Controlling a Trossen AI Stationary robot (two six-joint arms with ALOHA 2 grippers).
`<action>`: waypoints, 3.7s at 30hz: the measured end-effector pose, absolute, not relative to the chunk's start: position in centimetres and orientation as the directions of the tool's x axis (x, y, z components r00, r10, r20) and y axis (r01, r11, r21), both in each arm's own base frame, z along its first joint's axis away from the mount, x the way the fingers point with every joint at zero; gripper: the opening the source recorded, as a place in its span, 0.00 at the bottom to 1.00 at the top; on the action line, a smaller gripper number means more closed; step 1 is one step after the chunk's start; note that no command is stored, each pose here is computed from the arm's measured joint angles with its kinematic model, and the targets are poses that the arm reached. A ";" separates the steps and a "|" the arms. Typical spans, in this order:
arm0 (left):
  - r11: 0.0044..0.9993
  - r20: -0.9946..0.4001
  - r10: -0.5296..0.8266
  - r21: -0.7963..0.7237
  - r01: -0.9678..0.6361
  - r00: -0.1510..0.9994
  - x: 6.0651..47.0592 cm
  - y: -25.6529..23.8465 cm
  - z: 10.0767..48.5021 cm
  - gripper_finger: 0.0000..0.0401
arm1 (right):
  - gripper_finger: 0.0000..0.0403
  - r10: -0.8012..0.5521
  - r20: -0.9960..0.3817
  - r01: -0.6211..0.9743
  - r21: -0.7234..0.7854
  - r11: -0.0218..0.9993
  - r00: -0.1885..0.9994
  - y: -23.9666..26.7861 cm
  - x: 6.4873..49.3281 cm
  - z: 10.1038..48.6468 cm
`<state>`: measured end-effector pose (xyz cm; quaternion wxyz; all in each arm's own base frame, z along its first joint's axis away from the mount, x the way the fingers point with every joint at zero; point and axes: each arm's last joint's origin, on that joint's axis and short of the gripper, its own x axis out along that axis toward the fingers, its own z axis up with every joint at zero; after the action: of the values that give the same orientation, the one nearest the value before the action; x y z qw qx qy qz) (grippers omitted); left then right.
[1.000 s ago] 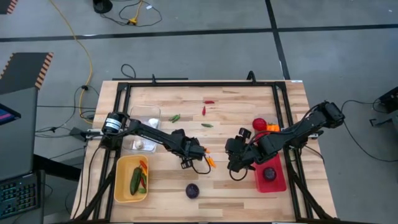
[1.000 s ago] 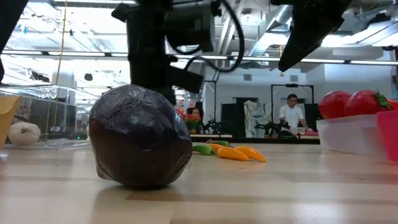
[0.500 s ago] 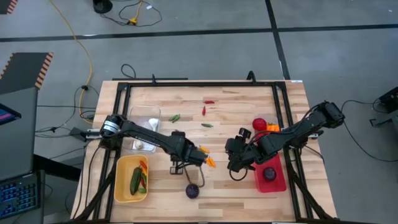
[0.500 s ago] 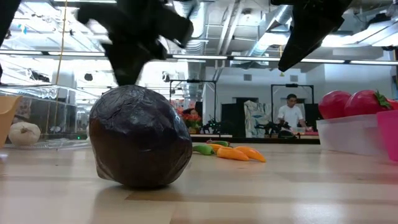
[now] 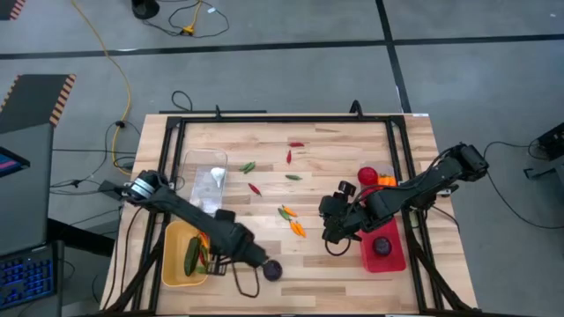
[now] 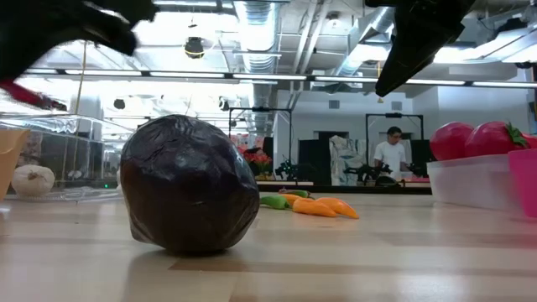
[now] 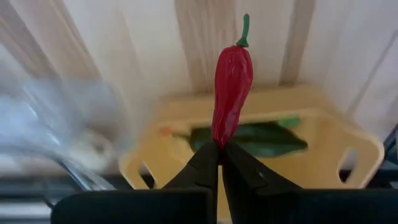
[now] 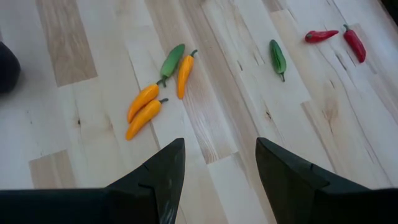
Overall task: Sort produce into baskets
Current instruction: Put the red chili pepper into the yellow bin, then put the yellow chili pepper into the yellow bin
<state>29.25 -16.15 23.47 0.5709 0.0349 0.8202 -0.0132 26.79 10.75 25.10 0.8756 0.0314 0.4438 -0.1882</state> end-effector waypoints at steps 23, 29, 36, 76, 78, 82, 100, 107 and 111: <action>0.945 -0.815 0.220 0.314 -0.088 -0.535 21.3 -16.9 19.0 0.17 | 0.55 -0.293 -0.779 0.361 -0.092 0.928 0.555 10.8 27.0 25.2; 0.961 -0.815 0.222 0.275 -0.020 -0.534 21.3 -16.9 18.9 0.30 | 0.55 -0.266 -0.750 0.375 -0.025 0.927 0.606 11.1 27.6 25.5; 0.954 -0.848 0.270 0.301 0.006 -0.456 21.2 -16.6 20.0 0.31 | 0.54 -0.238 -0.737 0.383 0.031 0.923 0.632 11.8 27.5 25.6; 0.970 -0.943 0.213 0.172 -0.174 0.254 24.0 -14.1 25.5 0.31 | 0.43 0.014 -0.445 0.086 0.203 0.975 0.895 13.9 27.9 21.7; 0.970 -0.943 0.213 0.172 -0.174 0.254 24.0 -14.1 25.5 0.31 | 0.43 0.038 -0.427 0.055 0.202 0.978 0.903 13.8 28.5 22.6; 0.970 -0.943 0.213 0.173 -0.174 0.254 24.0 -14.1 25.5 0.31 | 0.43 0.029 -0.409 0.030 0.136 0.990 0.912 13.5 29.3 24.0; 0.970 -0.943 0.211 0.170 -0.174 0.257 24.0 -14.1 25.6 0.31 | 0.43 0.026 -0.803 -0.046 -0.002 0.999 0.595 15.1 36.4 19.7; 0.969 -0.943 0.216 0.176 -0.173 0.253 23.9 -14.1 25.2 0.31 | 0.43 -0.049 -0.872 0.151 0.029 0.988 0.487 14.8 36.2 19.9; 0.970 -0.944 0.220 0.185 -0.157 0.247 23.8 -14.0 24.5 0.31 | 0.43 -0.121 -0.899 0.277 0.000 0.961 0.420 14.2 35.9 19.0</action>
<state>23.78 -14.00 24.48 0.7893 0.0263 0.6017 0.1195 35.87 14.15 18.97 0.8394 0.0742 0.5252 -0.1186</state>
